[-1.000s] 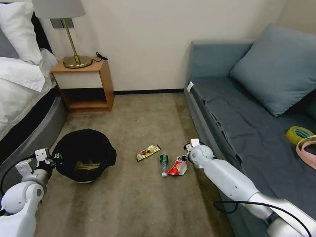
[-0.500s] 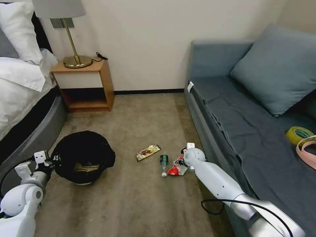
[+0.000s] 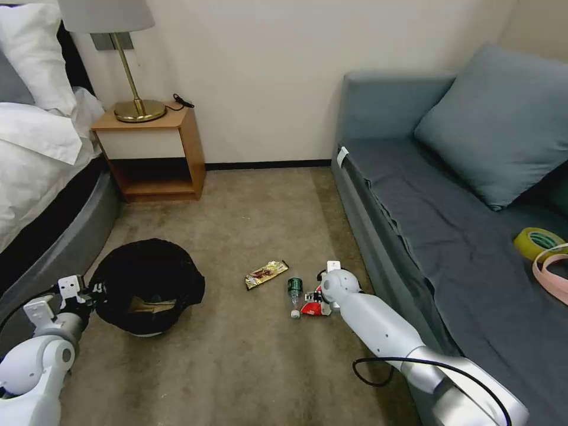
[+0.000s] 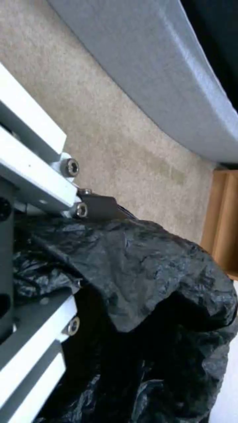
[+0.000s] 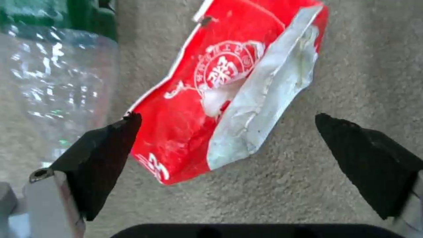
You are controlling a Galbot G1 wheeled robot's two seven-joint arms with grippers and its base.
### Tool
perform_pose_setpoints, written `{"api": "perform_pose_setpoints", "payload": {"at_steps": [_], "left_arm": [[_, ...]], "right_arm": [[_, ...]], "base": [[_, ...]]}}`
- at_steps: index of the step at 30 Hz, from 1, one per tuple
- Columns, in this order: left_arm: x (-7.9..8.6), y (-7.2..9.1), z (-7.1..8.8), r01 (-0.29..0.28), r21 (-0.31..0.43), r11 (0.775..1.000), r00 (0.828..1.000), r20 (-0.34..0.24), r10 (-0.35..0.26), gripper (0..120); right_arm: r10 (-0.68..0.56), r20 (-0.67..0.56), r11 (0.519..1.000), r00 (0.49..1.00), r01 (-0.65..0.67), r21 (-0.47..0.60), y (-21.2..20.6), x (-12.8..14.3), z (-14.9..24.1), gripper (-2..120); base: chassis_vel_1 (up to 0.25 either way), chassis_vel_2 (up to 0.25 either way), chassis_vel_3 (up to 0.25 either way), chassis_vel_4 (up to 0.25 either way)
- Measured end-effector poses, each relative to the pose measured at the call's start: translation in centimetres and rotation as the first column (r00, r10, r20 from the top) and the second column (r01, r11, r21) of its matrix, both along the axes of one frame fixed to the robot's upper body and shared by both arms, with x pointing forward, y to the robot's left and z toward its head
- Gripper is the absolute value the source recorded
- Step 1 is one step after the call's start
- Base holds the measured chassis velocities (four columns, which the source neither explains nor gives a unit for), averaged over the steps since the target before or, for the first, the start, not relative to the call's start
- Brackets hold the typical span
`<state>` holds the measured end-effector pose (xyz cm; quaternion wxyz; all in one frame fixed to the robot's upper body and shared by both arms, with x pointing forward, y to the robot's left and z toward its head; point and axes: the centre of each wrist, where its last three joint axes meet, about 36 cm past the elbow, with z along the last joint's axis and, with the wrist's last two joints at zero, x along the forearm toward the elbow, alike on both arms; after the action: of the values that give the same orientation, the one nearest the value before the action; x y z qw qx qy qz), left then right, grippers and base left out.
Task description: Pick up the trash bin, then pick up the garbage on the floor and place it into the trash bin.
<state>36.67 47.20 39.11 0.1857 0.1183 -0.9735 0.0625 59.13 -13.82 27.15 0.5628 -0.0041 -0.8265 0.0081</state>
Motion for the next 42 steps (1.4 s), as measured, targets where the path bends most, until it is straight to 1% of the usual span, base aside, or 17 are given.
{"api": "perform_pose_setpoints", "payload": {"at_steps": [4, 6, 7, 10, 11, 12, 14, 15, 16, 17, 20, 22, 25, 27, 29, 31, 42], "left_arm": [[-0.3, 0.0, -0.2, 0.001, 0.002, 1.000, 1.000, -0.004, -0.001, 4], [-0.4, -0.1, -0.2, 0.002, 0.003, 1.000, 1.000, -0.004, -0.002, 4], [-0.4, -0.1, -0.2, 0.002, 0.003, 1.000, 1.000, -0.004, -0.002, 4], [-0.3, -0.4, -0.2, 0.008, 0.005, 1.000, 1.000, -0.003, -0.008, 4], [-0.2, -0.5, -0.2, 0.009, 0.005, 1.000, 1.000, 0.000, -0.009, 4], [-0.2, -0.5, -0.2, 0.009, 0.005, 1.000, 1.000, 0.000, -0.009, 4], [0.0, -0.6, 0.0, 0.012, 0.006, 1.000, 1.000, 0.007, -0.012, 4], [0.1, -0.6, 0.0, 0.013, 0.006, 1.000, 1.000, 0.008, -0.013, 4], [0.1, -0.6, 0.1, 0.013, 0.006, 1.000, 1.000, 0.009, -0.013, 4], [0.1, -0.6, 0.1, 0.013, 0.006, 1.000, 1.000, 0.009, -0.013, 4], [0.1, -0.8, 0.0, 0.014, 0.006, 1.000, 1.000, 0.007, -0.014, 4], [0.1, -0.8, -0.1, 0.014, 0.005, 1.000, 1.000, 0.007, -0.014, 4], [0.2, -1.1, -0.1, 0.016, 0.003, 1.000, 1.000, 0.007, -0.016, 4], [0.2, -1.1, 0.0, 0.016, 0.003, 1.000, 1.000, 0.008, -0.016, 4], [0.2, -1.1, 0.0, 0.016, 0.003, 1.000, 1.000, 0.010, -0.016, 4], [0.3, -1.2, 0.1, 0.017, 0.003, 1.000, 1.000, 0.011, -0.017, 4], [0.3, -1.5, 0.3, 0.021, 0.004, 1.000, 1.000, 0.015, -0.021, 4]], "right_arm": [[0.002, -0.001, 1.000, 1.000, -0.002, -0.006, -0.2, -0.1, -0.6, 98], [0.002, 0.001, 1.000, 1.000, -0.002, -0.004, -0.3, -0.1, -0.9, 88], [0.002, 0.001, 1.000, 1.000, -0.002, -0.004, -0.3, -0.1, -0.9, 88], [0.002, 0.006, 1.000, 1.000, -0.002, -0.005, -0.6, -0.2, -1.1, 73], [0.002, 0.007, 1.000, 1.000, -0.001, -0.005, -0.7, -0.2, -1.1, 69], [0.002, 0.007, 1.000, 1.000, -0.001, -0.005, -0.7, -0.2, -1.1, 69], [0.001, 0.011, 1.000, 1.000, -0.001, -0.005, -0.8, -0.3, -1.3, 59], [0.001, 0.012, 1.000, 1.000, -0.001, -0.005, -0.8, -0.3, -1.4, 57], [0.000, 0.013, 1.000, 1.000, 0.000, -0.005, -0.8, -0.4, -1.4, 51], [0.000, 0.013, 1.000, 1.000, 0.000, -0.005, -0.8, -0.4, -1.4, 51], [0.002, 0.016, 1.000, 1.000, -0.002, -0.002, -0.9, -0.5, -1.6, 37], [0.002, 0.016, 1.000, 1.000, -0.002, -0.002, -0.9, -0.6, -1.7, 34], [0.001, 0.019, 1.000, 1.000, -0.001, -0.004, -1.0, -0.7, -1.9, 19], [0.001, 0.020, 1.000, 1.000, -0.001, -0.005, -1.1, -0.7, -1.9, 16], [-0.001, 0.026, 1.000, 1.000, 0.001, -0.008, -1.4, -0.7, -1.9, 6], [-0.004, 0.031, 1.000, 1.000, 0.004, -0.009, -1.7, -0.6, -1.8, 0], [-0.004, 0.067, 1.000, 0.998, 0.004, -0.006, -2.4, -0.4, -0.6, 0]], "base": [[0.000, 0.000, 0.000, 0.000], [0.000, 0.000, 0.000, 0.000], [0.000, 0.000, 0.000, 0.000], [0.000, 0.000, 0.000, 0.000], [0.000, 0.000, 0.000, 0.000], [0.000, 0.000, 0.000, 0.000], [0.000, 0.000, 0.000, 0.000], [0.000, 0.000, 0.000, 0.000], [0.000, 0.000, 0.000, 0.000], [0.000, 0.000, 0.000, 0.000], [0.000, 0.000, 0.000, 0.000], [0.000, 0.000, 0.000, 0.000], [0.000, 0.000, 0.000, 0.000], [0.000, 0.000, 0.000, 0.000], [0.000, 0.000, 0.000, 0.000], [0.000, 0.000, 0.000, 0.000], [0.000, 0.000, 0.000, 0.000]]}}
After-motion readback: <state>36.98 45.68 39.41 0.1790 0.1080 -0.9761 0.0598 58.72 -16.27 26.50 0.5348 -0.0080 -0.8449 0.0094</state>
